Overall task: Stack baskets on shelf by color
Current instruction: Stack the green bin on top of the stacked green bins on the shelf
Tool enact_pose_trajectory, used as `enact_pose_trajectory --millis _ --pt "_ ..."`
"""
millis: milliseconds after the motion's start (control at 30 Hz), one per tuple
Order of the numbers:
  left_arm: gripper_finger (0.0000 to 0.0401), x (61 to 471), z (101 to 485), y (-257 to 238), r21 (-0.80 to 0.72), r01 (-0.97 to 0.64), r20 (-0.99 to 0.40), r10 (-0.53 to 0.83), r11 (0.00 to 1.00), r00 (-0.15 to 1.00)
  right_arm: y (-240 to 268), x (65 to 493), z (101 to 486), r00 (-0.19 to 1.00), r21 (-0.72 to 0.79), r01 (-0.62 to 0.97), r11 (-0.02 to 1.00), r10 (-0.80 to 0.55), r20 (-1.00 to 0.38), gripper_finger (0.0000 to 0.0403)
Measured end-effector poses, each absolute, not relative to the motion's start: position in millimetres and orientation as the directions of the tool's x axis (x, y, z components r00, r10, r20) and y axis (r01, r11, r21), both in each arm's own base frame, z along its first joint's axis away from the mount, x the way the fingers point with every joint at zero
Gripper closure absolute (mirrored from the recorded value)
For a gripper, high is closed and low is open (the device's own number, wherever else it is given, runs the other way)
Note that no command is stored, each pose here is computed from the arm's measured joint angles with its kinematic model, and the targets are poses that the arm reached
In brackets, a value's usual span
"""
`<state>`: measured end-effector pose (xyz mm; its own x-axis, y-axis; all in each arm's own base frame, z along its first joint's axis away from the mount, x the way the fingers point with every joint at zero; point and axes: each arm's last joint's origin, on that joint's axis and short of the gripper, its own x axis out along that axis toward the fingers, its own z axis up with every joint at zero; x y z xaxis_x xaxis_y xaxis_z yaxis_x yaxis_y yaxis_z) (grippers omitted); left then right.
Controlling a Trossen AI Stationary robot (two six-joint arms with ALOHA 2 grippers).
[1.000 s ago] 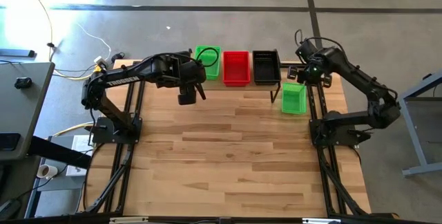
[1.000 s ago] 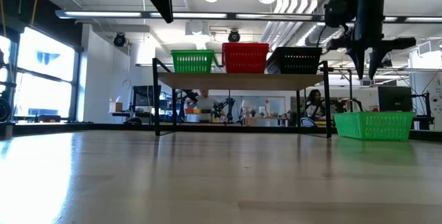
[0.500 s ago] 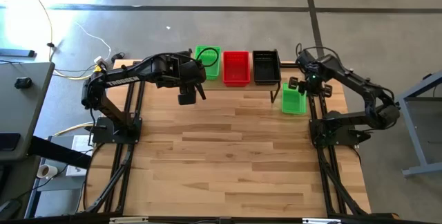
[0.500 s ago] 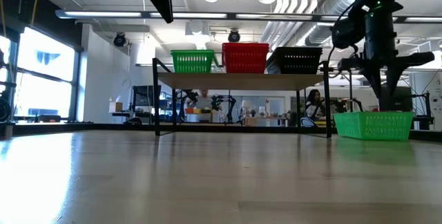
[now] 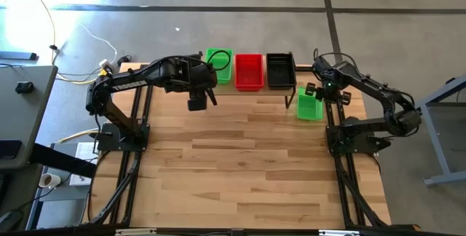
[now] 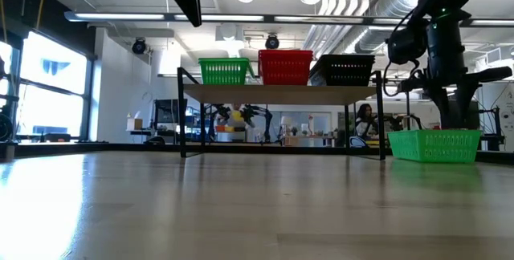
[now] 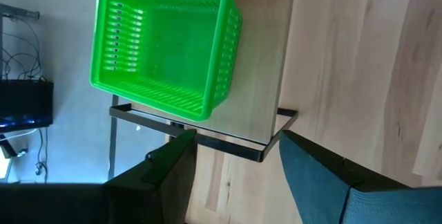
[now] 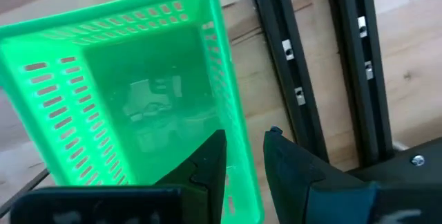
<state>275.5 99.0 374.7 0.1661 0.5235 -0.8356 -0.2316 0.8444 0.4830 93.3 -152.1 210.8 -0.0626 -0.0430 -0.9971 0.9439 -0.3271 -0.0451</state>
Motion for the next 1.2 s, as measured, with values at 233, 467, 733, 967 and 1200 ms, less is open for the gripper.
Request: enact_pose_trajectory --millis 233,467,733,967,1200 --pt "0.0204 275.8 374.4 98.5 0.468 -0.217 -0.845 0.505 0.857 0.176 -150.5 92.4 194.9 -0.051 -0.029 0.940 -0.340 -0.054 -0.997 0.0320" --pt "0.0204 275.9 374.5 98.6 0.474 -0.197 -0.844 0.506 0.858 0.177 -145.5 89.4 179.7 -0.058 -0.041 0.937 -0.347 -0.037 -0.998 0.0320" --pt "0.0204 277.8 375.3 99.2 0.479 -0.192 -0.836 0.512 0.856 0.195 -147.2 91.3 181.9 -0.033 -0.018 0.947 -0.321 -0.042 -0.999 0.0388" --pt "0.0204 278.0 375.3 98.9 0.479 -0.192 -0.836 0.512 0.856 0.196 -151.4 98.8 200.7 -0.050 -0.021 0.954 -0.298 -0.091 -0.995 0.0398" --pt "0.0204 278.0 375.2 99.0 0.478 -0.199 -0.836 0.512 0.856 0.195 -157.6 110.2 242.5 -0.106 -0.039 0.954 -0.296 -0.214 -0.971 0.0400"
